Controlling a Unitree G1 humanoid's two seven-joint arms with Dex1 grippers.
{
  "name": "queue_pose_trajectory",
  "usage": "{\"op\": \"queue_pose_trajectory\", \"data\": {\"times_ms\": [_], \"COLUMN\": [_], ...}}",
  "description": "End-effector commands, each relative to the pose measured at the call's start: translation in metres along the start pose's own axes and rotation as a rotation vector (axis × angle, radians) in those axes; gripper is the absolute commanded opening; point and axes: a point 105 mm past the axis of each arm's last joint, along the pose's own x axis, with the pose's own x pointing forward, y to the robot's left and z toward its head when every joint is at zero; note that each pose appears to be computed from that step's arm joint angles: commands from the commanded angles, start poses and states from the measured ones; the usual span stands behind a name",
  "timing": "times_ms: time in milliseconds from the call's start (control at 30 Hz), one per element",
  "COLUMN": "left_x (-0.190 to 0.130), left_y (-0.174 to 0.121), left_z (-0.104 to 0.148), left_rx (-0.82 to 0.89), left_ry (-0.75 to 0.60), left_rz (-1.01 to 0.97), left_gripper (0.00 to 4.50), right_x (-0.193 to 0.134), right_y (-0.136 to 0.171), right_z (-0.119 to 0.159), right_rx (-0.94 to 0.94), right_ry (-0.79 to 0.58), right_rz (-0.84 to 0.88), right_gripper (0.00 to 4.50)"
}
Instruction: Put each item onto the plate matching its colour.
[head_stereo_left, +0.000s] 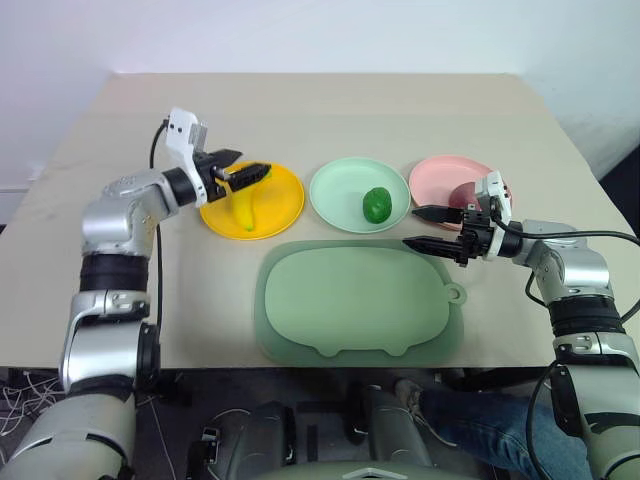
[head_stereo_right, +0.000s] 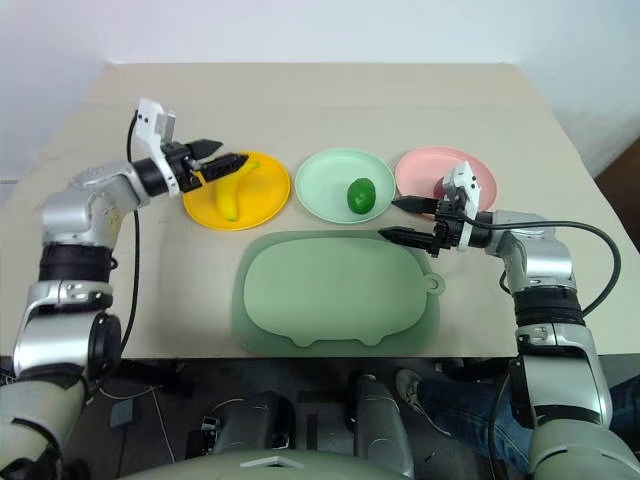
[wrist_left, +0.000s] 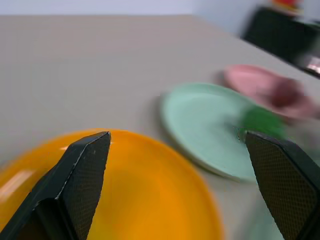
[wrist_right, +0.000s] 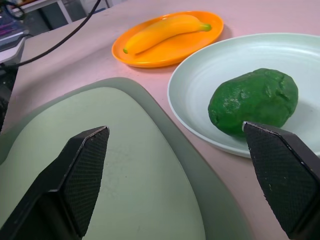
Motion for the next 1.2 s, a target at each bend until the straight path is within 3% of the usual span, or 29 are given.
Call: {"op": "queue_pose_trajectory", "data": {"times_ms": [33,167,600,1200], "left_x": [-0.020,-0.034,0.019,0.015], "left_y": [-0.037,-0.055,-0.100,-0.081], "left_z": [0.004,-0.009,-0.035,-0.027], "left_rx": [0.124,0.351,0.268,0.320], "left_ry": [0.023,-0.053,-0.145,-0.142], "left_rz": [-0.189,-0.238,-0.332,-0.265], "left_gripper": [4.47,4.47,4.47,4.47], "right_x": [0.002,0.008,0.019,0.025], "right_y": [0.000,0.001,0.003,-0.003], "right_z": [0.015,0.017,0.026,0.025], "right_rx": [-0.049,-0.057,-0.060,-0.052], "right_ry": [-0.033,-0.036,-0.083,-0.090], "right_rz": [0.008,0.017,0.025,0.029], "right_gripper": [4.50,4.50,4.50,4.50]}}
